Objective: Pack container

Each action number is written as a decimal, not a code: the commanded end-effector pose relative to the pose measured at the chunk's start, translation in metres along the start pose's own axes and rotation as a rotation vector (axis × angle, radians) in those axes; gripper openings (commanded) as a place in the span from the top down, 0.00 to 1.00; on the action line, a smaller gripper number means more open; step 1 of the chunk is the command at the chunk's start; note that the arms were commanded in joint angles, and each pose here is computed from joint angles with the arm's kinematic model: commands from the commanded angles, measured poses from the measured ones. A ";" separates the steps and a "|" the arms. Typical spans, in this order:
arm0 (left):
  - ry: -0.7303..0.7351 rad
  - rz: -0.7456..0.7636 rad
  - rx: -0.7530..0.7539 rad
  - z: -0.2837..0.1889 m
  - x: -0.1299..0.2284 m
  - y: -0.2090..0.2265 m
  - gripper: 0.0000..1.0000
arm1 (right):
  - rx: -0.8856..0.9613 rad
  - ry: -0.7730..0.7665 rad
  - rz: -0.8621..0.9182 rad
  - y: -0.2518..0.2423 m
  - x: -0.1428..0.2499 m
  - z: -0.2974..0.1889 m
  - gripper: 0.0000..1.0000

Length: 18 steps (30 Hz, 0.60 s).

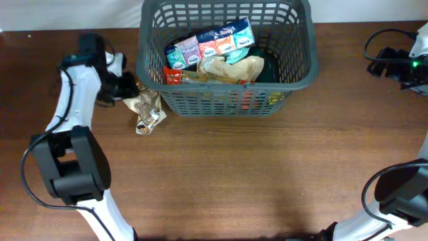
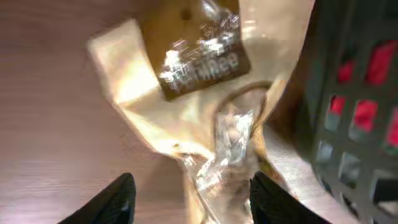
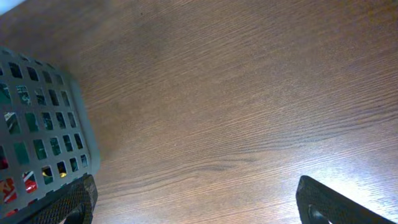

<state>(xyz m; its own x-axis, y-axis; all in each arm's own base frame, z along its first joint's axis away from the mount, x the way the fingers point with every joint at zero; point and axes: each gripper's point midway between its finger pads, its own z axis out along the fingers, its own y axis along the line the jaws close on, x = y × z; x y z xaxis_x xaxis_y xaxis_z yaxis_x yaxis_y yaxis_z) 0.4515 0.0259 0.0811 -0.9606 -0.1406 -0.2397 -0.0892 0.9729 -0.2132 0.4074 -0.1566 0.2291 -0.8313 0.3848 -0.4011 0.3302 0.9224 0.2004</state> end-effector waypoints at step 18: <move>0.021 -0.347 0.117 0.085 0.055 -0.004 0.50 | -0.005 -0.013 0.004 0.003 0.000 -0.005 0.01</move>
<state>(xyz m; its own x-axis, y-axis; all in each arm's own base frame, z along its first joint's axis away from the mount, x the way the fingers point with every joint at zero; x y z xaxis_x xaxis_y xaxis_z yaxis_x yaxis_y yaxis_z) 0.4388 0.0033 0.0118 -0.9033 -0.3822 -0.1948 -0.2885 0.8773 -0.3835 0.4073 -0.1566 0.2291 -0.8313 0.3852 -0.4007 0.3306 0.9222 0.2006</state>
